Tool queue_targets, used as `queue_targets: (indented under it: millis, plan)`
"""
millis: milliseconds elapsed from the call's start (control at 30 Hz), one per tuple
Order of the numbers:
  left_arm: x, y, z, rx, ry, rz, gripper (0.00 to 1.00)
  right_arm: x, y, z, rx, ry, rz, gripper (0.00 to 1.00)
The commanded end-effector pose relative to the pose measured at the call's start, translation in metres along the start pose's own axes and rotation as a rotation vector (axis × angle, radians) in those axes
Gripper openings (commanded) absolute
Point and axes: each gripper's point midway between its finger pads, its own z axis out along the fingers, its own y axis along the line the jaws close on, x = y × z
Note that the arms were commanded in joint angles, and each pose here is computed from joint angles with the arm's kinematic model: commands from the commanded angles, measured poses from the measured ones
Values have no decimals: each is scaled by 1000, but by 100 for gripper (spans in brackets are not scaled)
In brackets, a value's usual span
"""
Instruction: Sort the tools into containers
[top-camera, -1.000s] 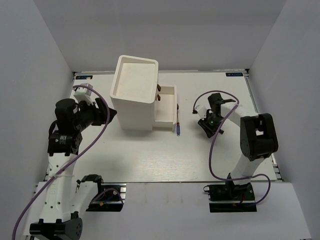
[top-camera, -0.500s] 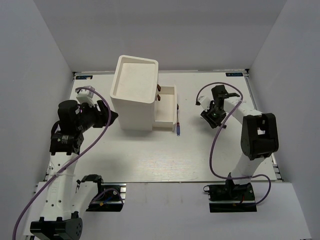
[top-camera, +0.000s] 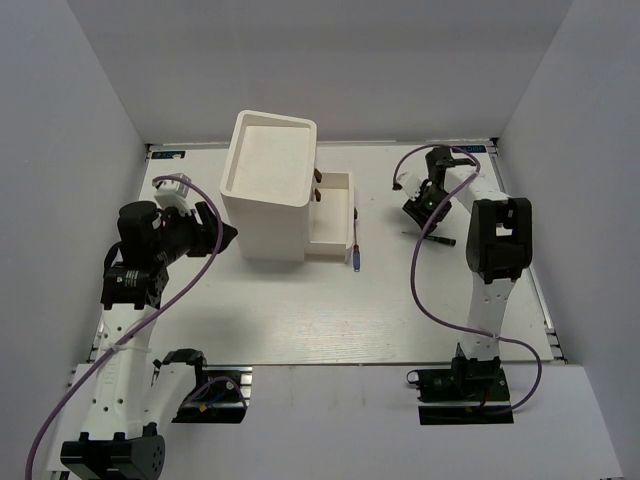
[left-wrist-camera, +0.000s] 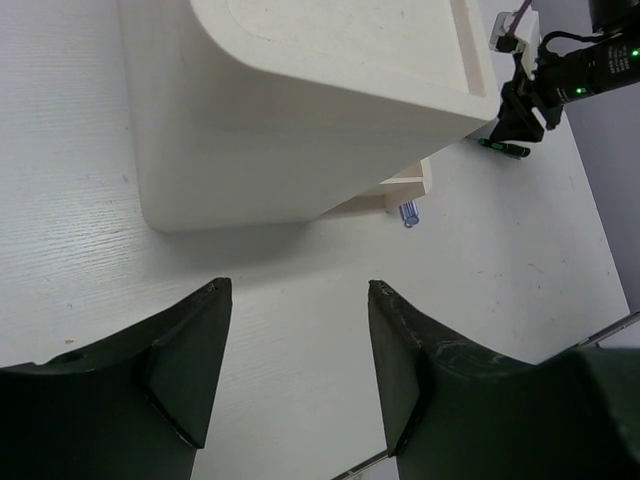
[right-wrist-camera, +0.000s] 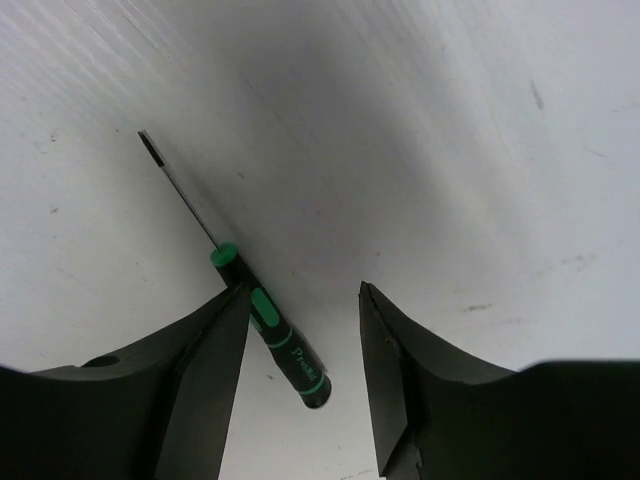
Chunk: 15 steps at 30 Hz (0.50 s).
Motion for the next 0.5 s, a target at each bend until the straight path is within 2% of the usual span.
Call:
queue_targets:
  millis: [0,233,467]
  plan:
    - [-8,-7,-4,18,-28,14,67,10,23,-3,-165,29,-17,53]
    - [-3,-5,-3,13,-12,6,67,28,18,17,-159,78,-70,50]
    - [-2,-4,-1,14,-14,-2,67,29,25,7,-181,65,-45,49]
